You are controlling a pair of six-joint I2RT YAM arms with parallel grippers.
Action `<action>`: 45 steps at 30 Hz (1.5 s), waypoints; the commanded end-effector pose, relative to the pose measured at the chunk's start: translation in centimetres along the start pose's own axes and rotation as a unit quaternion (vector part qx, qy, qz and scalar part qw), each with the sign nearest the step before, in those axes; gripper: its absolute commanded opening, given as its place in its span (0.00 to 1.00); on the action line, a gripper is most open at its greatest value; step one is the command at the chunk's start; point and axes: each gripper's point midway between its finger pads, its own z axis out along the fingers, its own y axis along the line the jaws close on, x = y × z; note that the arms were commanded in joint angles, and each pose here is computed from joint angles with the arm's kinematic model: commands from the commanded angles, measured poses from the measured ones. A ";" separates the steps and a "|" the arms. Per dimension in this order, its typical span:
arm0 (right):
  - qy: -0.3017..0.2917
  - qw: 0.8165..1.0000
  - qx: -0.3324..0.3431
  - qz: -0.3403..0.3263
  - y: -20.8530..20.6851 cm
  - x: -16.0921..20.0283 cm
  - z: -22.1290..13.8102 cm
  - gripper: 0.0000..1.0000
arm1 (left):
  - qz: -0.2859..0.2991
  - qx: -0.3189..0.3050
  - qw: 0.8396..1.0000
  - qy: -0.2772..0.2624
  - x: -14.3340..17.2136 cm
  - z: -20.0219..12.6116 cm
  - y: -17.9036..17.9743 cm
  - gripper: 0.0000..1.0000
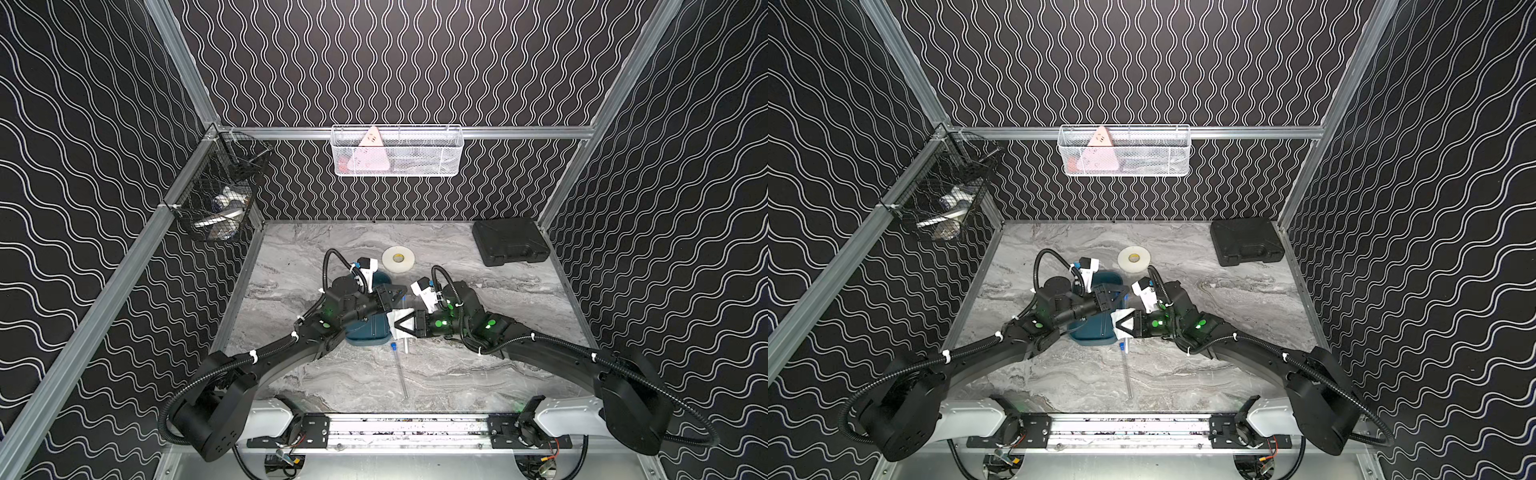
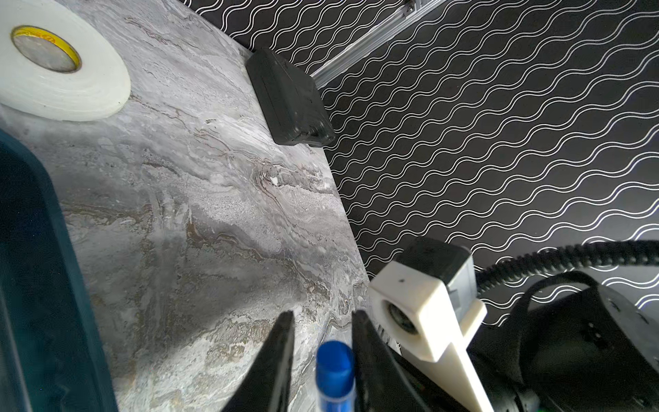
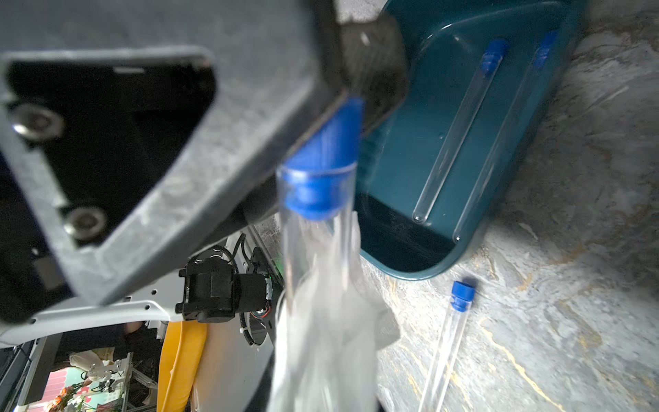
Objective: Wipe the exteriors of test tubes
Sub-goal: Wipe the dirt from the test tube.
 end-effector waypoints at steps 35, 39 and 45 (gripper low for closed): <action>0.001 0.999 -0.001 -0.032 1.0 -0.2 -0.7 0.15 | -0.002 0.035 0.999 0.021 0.6 0.1 -1.3 0.25; 0.002 0.999 0.000 -0.032 0.9 -0.3 -0.6 0.15 | 0.000 0.036 0.999 0.021 0.5 0.0 -1.4 0.27; 0.002 0.999 -0.001 -0.033 1.0 -0.4 -0.6 0.15 | 0.000 0.038 0.999 0.023 0.7 0.0 -1.4 0.18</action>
